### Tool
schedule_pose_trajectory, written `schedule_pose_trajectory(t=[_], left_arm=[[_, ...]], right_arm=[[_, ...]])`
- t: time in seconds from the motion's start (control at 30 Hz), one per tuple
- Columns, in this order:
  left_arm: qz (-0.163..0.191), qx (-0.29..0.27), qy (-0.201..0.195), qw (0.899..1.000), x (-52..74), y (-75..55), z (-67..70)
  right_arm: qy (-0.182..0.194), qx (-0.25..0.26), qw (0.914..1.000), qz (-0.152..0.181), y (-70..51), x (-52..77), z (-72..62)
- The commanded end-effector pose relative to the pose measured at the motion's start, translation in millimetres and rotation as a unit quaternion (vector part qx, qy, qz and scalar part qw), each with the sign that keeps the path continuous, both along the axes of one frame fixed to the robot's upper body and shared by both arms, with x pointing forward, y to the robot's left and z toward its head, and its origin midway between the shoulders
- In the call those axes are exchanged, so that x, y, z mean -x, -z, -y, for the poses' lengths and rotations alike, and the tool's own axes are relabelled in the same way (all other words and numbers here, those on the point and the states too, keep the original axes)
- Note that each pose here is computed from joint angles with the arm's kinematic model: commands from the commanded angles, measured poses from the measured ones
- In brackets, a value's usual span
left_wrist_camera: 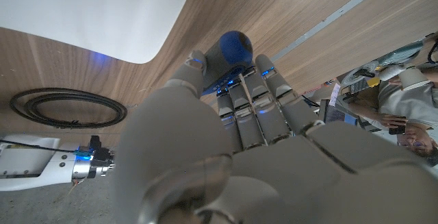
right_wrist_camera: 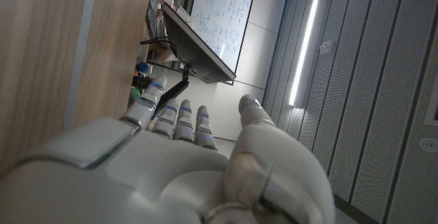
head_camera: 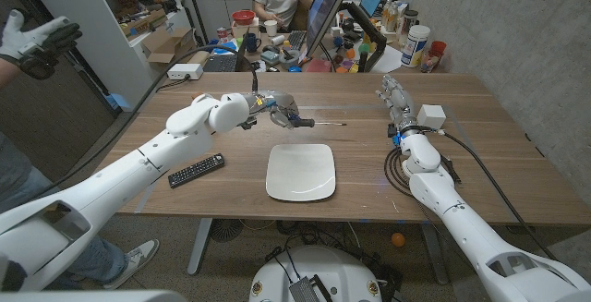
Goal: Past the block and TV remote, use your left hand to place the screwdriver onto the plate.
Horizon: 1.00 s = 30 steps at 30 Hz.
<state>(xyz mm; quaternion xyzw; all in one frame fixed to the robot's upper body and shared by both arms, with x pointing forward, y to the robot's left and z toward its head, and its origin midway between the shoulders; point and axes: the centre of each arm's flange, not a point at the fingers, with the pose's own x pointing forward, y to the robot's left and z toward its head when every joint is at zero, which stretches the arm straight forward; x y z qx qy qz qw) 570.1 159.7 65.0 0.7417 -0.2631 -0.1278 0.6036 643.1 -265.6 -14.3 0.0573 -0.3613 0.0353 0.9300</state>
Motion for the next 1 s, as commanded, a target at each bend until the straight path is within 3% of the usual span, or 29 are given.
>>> schedule_pose_trajectory(t=[0.03,0.33,0.67,1.0], left_arm=[[-0.011,-0.021,0.029,0.999,10.7,8.1,9.6],[-0.033,-0.044,0.033,0.998,10.2,24.1,11.7],[-0.049,-0.055,0.037,0.997,11.6,31.2,11.4],[-0.059,-0.069,0.056,0.994,21.7,37.6,16.7]], right_arm=[[0.005,-0.003,1.0000,0.005,-2.1,2.2,-0.7],[0.013,0.010,0.9998,0.007,-8.9,4.1,1.7],[0.021,0.020,0.9995,0.008,-15.2,4.3,2.4],[0.026,0.016,0.9995,0.006,-14.5,4.4,4.6]])
